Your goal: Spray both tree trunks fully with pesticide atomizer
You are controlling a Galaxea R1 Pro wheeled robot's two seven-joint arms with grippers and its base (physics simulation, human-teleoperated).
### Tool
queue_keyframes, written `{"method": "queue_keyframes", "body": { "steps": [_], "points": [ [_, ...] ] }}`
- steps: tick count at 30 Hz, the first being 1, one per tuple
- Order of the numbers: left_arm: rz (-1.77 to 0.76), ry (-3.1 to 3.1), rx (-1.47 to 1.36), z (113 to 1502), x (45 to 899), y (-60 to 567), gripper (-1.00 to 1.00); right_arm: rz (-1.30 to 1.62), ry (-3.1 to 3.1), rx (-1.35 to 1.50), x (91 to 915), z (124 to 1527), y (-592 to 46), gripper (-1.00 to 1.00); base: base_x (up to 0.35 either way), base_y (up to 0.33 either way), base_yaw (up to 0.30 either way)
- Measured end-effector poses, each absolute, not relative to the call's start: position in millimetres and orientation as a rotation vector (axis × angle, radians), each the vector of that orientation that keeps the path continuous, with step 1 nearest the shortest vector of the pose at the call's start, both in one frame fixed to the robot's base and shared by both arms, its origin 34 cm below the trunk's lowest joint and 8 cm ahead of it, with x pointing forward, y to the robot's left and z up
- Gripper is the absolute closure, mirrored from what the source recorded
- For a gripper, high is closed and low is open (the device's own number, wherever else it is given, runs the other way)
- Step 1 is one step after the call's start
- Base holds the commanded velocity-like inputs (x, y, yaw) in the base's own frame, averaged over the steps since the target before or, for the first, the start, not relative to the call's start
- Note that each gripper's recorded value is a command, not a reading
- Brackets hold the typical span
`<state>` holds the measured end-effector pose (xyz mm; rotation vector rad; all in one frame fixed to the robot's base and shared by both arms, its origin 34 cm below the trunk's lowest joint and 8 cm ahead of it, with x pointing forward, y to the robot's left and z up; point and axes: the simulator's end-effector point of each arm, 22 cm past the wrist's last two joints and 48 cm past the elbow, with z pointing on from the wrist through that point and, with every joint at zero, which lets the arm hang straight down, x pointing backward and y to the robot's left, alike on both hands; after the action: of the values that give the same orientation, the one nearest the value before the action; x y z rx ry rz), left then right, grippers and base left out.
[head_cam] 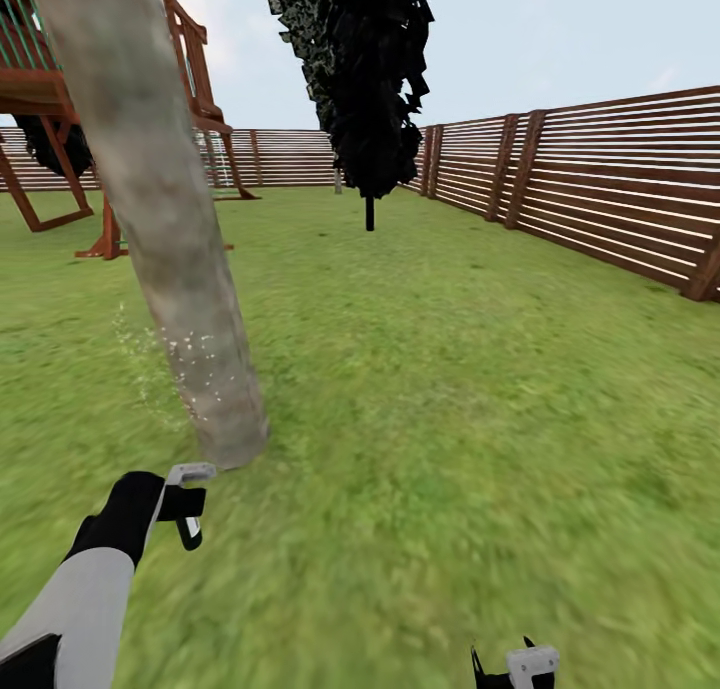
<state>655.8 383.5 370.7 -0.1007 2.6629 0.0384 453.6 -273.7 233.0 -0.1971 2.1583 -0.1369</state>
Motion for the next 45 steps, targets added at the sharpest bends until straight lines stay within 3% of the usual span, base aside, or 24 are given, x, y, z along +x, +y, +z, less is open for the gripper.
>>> {"method": "queue_keyframes", "body": {
  "steps": [19, 36, 45],
  "points": [
    [0.031, 2.657, -0.117, 371.7, 656.3, 384.3, 1.0, -0.137, 2.158, -0.197, 453.6, 233.0, -273.7, -1.0, 0.167, -0.154, 0.255],
    [0.027, 2.655, -0.117, 371.7, 656.9, 382.4, 1.0, -0.136, 2.158, -0.199, 453.6, 233.0, -273.5, -1.0, 0.093, -0.213, 0.008],
    [0.026, 2.655, -0.118, 371.7, 657.0, 382.2, 1.0, -0.135, 2.158, -0.199, 453.6, 233.0, -273.2, -1.0, 0.179, -0.231, 0.245]
  ]
}}
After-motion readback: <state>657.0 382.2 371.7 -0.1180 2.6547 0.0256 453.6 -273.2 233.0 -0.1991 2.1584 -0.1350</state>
